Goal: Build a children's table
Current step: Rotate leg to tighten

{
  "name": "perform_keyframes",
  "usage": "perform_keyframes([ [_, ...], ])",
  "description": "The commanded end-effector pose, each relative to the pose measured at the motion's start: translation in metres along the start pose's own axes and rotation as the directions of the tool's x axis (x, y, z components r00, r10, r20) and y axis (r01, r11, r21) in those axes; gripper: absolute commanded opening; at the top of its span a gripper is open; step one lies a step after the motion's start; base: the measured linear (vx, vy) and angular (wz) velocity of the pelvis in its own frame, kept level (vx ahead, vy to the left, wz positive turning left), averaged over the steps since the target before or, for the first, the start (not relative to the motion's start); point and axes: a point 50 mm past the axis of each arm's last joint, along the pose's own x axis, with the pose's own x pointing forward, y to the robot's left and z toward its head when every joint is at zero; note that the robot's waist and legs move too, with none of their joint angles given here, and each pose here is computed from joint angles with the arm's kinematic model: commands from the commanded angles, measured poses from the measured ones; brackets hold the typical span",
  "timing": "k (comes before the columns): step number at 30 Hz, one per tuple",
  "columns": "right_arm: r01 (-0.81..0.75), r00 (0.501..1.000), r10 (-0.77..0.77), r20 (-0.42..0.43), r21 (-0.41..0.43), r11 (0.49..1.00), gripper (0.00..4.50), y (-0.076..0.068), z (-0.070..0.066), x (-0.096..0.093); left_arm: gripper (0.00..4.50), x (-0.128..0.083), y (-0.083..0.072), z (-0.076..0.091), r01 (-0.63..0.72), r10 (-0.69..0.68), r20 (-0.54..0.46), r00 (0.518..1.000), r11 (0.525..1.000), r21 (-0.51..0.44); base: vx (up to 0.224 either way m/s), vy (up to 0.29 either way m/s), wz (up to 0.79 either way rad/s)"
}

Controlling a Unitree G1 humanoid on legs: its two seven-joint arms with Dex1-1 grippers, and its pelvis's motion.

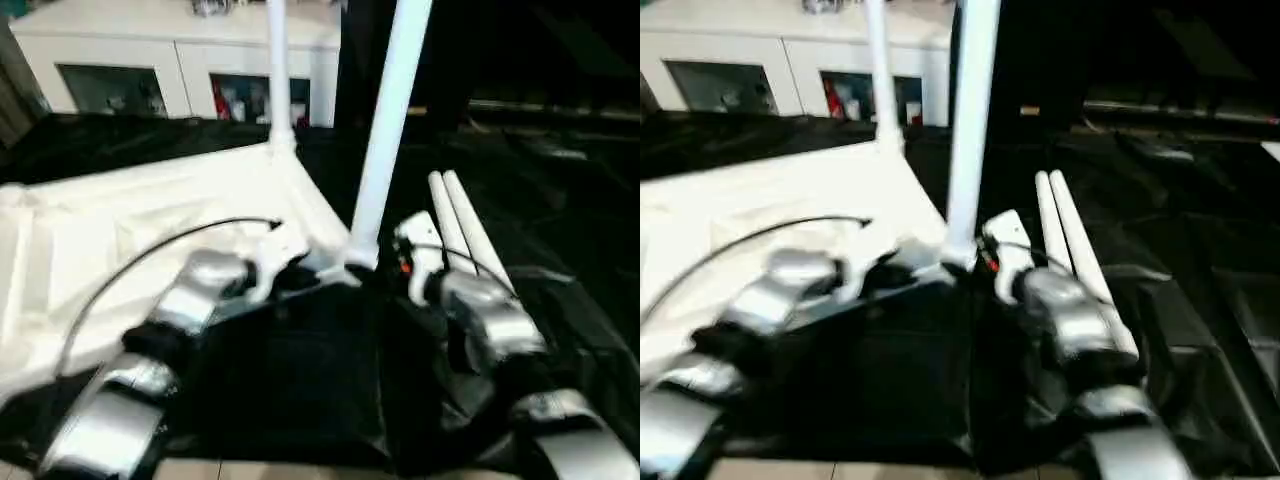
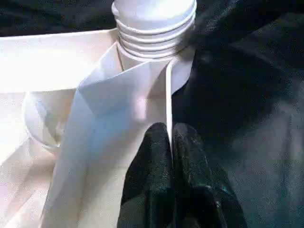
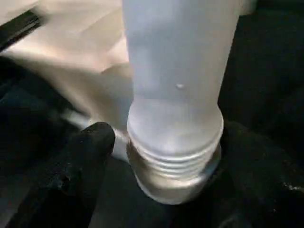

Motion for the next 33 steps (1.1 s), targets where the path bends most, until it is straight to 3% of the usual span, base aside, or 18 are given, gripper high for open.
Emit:
perform_keyframes([
  [1, -0.123, 0.992, 0.123, -0.011, -0.024, 0.992, 3.81, 0.008, 0.003, -0.001, 0.00, 0.004, -0.015, -0.005, 0.137, -0.137, 0.013, 0.990, 0.991, 0.000, 0.000, 0.000, 0.00],
  [4, -0.250, 0.964, 0.240, -0.111, -0.089, 0.964, 3.81, 0.011, 0.000, -0.012, 0.00, -0.006, -0.021, -0.009, 0.234, -0.234, -0.018, 0.972, 0.972, 0.009, 0.000, 0.000, 0.00],
  [6, -0.260, 0.961, 0.248, -0.119, -0.095, 0.961, 3.81, 0.011, 0.000, -0.013, 0.00, -0.007, -0.022, -0.008, 0.247, -0.247, -0.015, 0.969, 0.969, 0.011, 0.000, 0.000, 0.00],
  [12, -0.275, 0.958, 0.266, -0.109, -0.083, 0.958, 3.81, 0.012, 0.002, -0.010, 0.00, -0.009, -0.024, -0.009, 0.260, -0.259, -0.015, 0.966, 0.966, 0.015, 0.000, 0.000, 0.00],
  [13, -0.279, 0.957, 0.271, -0.104, -0.079, 0.957, 3.55, 0.012, 0.002, -0.010, 0.00, -0.009, -0.025, -0.009, 0.261, -0.261, -0.013, 0.965, 0.965, 0.015, 0.000, 0.000, 0.00],
  [17, -0.300, 0.951, 0.292, -0.104, -0.071, 0.951, 3.42, 0.014, 0.002, -0.011, 0.00, -0.011, -0.026, -0.010, 0.265, -0.265, -0.015, 0.964, 0.964, 0.013, 0.000, 0.000, 0.00],
  [19, -0.307, 0.948, 0.299, -0.105, -0.068, 0.949, 3.04, 0.015, 0.001, -0.012, 0.00, -0.011, -0.027, -0.010, 0.267, -0.267, -0.015, 0.964, 0.964, 0.011, 0.000, 0.000, 0.00],
  [27, -0.312, 0.947, 0.306, -0.102, -0.060, 0.948, 2.75, 0.016, -0.001, -0.013, 0.00, -0.011, -0.029, -0.011, 0.268, -0.268, -0.016, 0.963, 0.963, 0.005, 0.000, 0.000, 0.00],
  [31, -0.215, 0.974, 0.212, -0.083, -0.028, 0.976, 2.74, 0.012, -0.005, -0.009, 0.00, -0.005, -0.027, -0.011, 0.225, -0.225, -0.008, 0.974, 0.974, -0.012, 0.000, 0.000, 0.00],
  [33, -0.091, 0.990, 0.092, -0.107, 0.009, 0.996, 2.74, 0.008, -0.016, -0.002, 0.00, 0.005, -0.020, -0.010, 0.104, -0.104, -0.013, 0.994, 0.994, -0.040, 0.000, 0.000, 0.00],
])
